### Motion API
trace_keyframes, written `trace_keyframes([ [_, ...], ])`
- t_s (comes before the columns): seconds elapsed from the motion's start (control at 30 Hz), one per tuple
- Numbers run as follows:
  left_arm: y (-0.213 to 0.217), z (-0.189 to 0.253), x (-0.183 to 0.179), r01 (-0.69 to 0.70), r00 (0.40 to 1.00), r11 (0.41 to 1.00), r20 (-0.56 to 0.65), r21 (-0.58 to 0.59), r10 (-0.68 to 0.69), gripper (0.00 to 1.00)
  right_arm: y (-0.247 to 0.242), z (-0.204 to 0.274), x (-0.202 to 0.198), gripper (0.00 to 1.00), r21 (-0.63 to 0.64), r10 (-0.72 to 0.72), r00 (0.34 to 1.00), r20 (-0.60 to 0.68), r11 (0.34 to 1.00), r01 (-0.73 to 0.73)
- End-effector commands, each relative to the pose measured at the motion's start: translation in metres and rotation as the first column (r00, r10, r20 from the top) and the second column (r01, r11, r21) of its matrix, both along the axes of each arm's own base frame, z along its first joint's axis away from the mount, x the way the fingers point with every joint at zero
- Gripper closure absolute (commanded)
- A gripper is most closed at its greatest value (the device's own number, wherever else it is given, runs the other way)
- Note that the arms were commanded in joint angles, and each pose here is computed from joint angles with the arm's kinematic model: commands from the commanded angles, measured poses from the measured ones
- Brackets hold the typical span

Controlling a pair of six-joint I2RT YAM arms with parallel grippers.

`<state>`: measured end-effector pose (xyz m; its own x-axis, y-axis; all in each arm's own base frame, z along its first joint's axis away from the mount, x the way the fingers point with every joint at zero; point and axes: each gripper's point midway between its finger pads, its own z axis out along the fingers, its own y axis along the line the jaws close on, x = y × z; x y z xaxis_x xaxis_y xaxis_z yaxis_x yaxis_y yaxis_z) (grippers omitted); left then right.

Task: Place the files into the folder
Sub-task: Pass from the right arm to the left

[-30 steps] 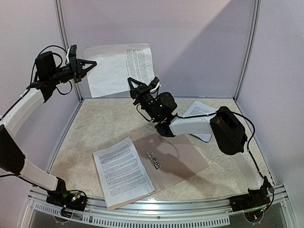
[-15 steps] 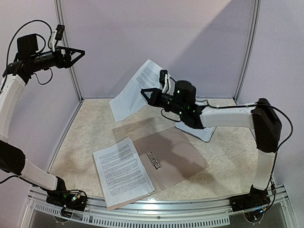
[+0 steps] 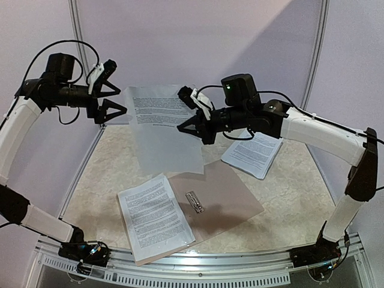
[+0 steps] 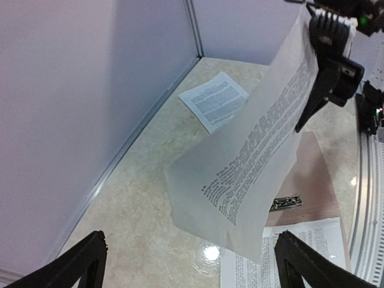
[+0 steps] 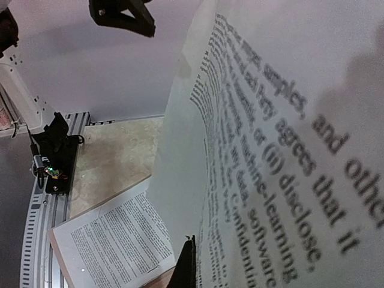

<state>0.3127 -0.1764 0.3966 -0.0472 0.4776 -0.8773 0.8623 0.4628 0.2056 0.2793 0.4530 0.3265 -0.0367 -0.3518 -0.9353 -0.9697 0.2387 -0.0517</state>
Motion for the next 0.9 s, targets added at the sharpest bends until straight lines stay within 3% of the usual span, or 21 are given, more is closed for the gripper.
trace_keyframes([
  [0.0,-0.027,-0.009,-0.028,0.136,0.99,0.99,-0.032,-0.026,-0.136,0.0,-0.012,0.029,-0.022,1.0,0.022,0.088,0.994,0.065,0.996,-0.089],
  [0.13,-0.037,-0.002,-0.036,0.16,0.987,0.984,0.001,-0.074,-0.16,0.01,-0.01,0.032,-0.03,1.0,0.032,0.129,0.989,0.066,0.991,-0.132],
  [0.2,-0.041,-0.002,-0.036,0.174,0.984,0.98,-0.011,-0.097,-0.176,0.08,-0.01,0.033,-0.032,1.0,0.038,0.146,0.987,0.067,0.988,-0.148],
  [0.3,-0.05,-0.005,-0.042,0.209,0.974,0.968,-0.055,-0.137,-0.219,0.31,-0.008,0.033,-0.036,1.0,0.044,0.168,0.984,0.06,0.984,-0.17],
  [0.4,-0.061,-0.015,-0.049,0.247,0.96,0.956,-0.092,-0.156,-0.263,0.64,-0.007,0.035,-0.038,1.0,0.055,0.182,0.981,0.06,0.981,-0.186],
  [0.53,-0.066,-0.012,-0.056,0.282,0.945,0.94,-0.113,-0.19,-0.306,0.99,-0.009,0.037,-0.033,1.0,0.064,0.16,0.985,0.062,0.984,-0.164],
  [0.57,-0.067,-0.008,-0.057,0.283,0.945,0.939,-0.113,-0.197,-0.308,1.0,-0.011,0.038,-0.03,1.0,0.069,0.143,0.988,0.064,0.987,-0.147],
  [0.6,-0.067,-0.005,-0.058,0.284,0.944,0.937,-0.11,-0.204,-0.31,1.0,-0.013,0.037,-0.027,0.88,0.077,0.129,0.99,0.059,0.988,-0.133],
  [0.63,-0.067,0.0,-0.06,0.29,0.942,0.933,-0.107,-0.213,-0.317,1.0,-0.016,0.038,-0.024,0.67,0.098,0.112,0.992,0.054,0.988,-0.117],
  [0.67,-0.067,0.004,-0.062,0.3,0.939,0.927,-0.102,-0.224,-0.328,1.0,-0.018,0.037,-0.021,0.59,0.115,0.1,0.993,0.054,0.988,-0.106],
  [0.73,-0.069,0.011,-0.068,0.325,0.927,0.91,-0.104,-0.257,-0.36,1.0,-0.026,0.04,-0.022,0.47,0.17,0.084,0.995,0.058,0.981,-0.092],
  [0.87,-0.072,0.021,-0.078,0.372,0.896,0.869,-0.117,-0.325,-0.428,1.0,-0.036,0.048,-0.031,0.4,0.271,0.102,0.994,0.028,0.957,-0.105],
])
